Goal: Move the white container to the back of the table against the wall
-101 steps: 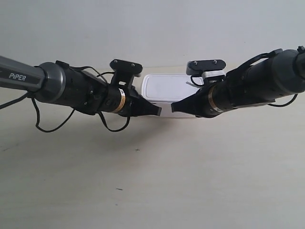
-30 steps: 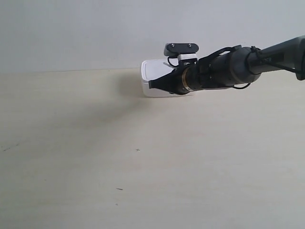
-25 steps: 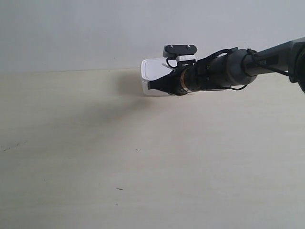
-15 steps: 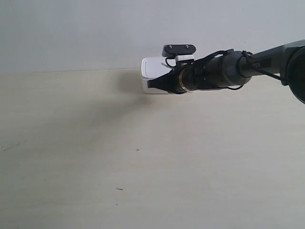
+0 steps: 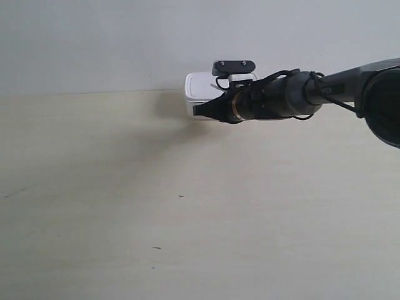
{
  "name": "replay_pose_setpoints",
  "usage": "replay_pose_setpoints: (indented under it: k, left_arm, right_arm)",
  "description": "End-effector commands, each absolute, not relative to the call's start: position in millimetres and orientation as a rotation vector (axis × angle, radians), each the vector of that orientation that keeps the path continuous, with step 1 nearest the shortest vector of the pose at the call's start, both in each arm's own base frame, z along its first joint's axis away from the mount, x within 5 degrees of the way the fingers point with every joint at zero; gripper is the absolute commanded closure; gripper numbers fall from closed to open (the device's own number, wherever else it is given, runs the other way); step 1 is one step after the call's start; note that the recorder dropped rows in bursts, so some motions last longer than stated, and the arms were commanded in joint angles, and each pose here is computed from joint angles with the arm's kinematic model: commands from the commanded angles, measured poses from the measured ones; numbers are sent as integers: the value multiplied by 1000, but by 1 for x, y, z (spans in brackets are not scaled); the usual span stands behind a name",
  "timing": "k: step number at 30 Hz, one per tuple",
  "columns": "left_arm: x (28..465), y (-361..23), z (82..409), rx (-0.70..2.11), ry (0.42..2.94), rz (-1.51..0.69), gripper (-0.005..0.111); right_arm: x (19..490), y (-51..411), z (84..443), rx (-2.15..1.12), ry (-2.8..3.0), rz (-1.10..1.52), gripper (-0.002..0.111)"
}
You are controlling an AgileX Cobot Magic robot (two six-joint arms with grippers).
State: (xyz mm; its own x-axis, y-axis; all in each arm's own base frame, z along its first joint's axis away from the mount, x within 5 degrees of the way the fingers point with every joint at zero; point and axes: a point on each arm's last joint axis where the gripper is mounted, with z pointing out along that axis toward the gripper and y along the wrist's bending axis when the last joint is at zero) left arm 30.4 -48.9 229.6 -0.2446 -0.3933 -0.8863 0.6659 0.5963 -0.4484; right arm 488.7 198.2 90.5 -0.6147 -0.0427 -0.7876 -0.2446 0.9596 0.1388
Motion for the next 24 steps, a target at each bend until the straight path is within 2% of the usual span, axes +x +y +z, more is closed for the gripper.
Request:
replay_pose_setpoints:
  k: [1, 24]
  left_arm:
    - [33, -47, 225, 204, 1528, -1003, 107]
    - [34, -46, 223, 223, 1536, -950, 107]
  right_arm:
    - [496, 197, 91, -195, 2203, 284, 108]
    - [515, 195, 92, -153, 2155, 166, 108]
